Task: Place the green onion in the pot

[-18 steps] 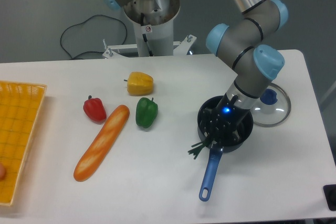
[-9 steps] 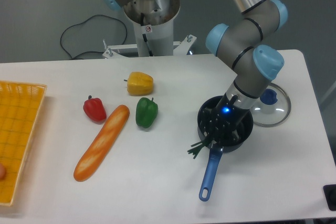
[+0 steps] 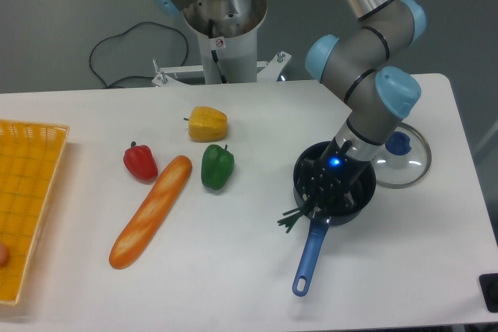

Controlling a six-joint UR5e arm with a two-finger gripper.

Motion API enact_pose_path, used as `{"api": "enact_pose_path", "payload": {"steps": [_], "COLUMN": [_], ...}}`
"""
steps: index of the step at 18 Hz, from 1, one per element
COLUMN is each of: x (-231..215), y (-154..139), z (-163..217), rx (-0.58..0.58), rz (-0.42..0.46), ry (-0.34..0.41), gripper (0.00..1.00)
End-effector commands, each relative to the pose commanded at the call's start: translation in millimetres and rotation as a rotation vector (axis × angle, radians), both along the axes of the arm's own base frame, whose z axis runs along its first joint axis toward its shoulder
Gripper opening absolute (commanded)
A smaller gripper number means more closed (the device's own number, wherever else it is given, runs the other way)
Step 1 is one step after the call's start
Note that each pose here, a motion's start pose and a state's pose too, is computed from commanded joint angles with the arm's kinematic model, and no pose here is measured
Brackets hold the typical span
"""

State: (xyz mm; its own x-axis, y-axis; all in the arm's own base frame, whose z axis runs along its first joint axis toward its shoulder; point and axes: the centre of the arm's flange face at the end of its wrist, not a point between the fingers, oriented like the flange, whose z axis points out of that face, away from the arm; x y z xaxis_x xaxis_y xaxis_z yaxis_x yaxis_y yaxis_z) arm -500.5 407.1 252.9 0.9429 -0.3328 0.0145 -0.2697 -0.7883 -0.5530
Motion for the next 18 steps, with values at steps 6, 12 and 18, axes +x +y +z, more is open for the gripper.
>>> {"api": "enact_pose_path", "payload": {"steps": [6,12,18], "x": [-2,-3,-7], "y": [1,0,-11], "z": [2,6,61], "rx": [0.002,0.003,-0.121], "rz": [0.001,0.008,0.021], "ry": [0.005,0.007,0.170], "gripper": [0.94,1.00,1.00]}}
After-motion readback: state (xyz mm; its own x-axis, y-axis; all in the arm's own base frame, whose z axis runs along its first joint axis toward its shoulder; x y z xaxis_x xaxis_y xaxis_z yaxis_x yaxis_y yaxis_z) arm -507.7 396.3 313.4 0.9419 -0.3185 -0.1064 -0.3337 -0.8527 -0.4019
